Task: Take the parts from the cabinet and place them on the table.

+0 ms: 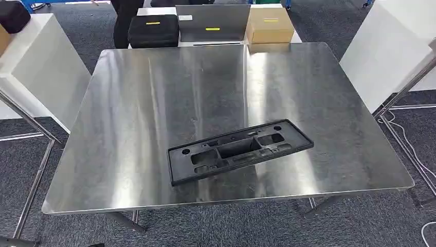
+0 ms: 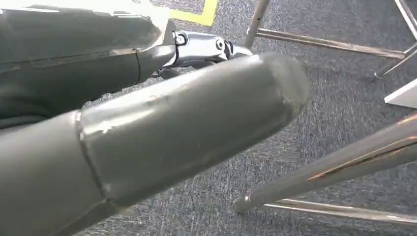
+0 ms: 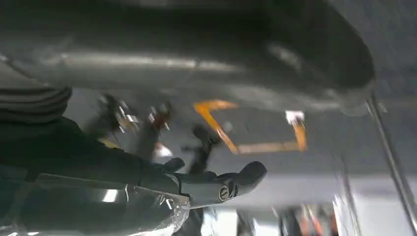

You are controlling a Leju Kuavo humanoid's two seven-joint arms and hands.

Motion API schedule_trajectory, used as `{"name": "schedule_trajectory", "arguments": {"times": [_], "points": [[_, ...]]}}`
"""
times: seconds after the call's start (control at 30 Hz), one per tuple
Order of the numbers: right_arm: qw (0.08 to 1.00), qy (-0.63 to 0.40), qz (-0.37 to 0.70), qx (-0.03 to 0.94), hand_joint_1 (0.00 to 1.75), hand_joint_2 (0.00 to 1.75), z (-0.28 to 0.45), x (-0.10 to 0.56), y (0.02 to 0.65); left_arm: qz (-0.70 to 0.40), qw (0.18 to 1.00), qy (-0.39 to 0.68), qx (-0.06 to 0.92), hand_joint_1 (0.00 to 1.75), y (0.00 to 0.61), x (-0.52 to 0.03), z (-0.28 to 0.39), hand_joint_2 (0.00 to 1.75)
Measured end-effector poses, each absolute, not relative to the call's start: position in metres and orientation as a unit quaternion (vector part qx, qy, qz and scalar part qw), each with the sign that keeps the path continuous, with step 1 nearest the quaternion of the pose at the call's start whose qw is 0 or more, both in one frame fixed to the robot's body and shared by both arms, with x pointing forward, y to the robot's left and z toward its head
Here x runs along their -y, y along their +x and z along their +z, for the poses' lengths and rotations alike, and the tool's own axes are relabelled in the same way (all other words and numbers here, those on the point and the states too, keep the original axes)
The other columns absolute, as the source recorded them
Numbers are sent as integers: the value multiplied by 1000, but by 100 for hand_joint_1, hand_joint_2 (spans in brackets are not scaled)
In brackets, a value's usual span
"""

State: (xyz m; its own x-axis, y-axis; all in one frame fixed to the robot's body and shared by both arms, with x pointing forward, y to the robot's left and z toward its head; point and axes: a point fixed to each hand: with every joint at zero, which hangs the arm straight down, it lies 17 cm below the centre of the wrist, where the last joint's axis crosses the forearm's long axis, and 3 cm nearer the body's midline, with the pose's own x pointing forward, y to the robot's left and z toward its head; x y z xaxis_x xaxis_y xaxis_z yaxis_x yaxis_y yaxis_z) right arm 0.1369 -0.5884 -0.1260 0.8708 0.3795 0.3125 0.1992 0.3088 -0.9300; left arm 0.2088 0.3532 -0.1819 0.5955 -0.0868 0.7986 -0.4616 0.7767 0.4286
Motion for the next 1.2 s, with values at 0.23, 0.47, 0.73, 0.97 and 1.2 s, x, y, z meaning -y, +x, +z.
{"name": "schedule_trajectory", "arguments": {"times": [0.23,0.47,0.73,0.97,1.2], "points": [[908,-365,4,205,0,0,-227,486,110,43,865,228,444,0,218,-321,-197,0],[948,-259,14,186,0,0,-255,428,97,19,895,192,402,0,204,-310,-216,0],[957,-225,43,177,0,0,-263,404,94,5,911,179,372,0,191,-310,-227,0],[962,-209,52,165,0,0,-266,395,91,7,913,186,364,0,187,-318,-229,0],[961,-215,71,158,0,175,-266,399,90,1,912,190,364,0,187,-320,-229,0]]}}
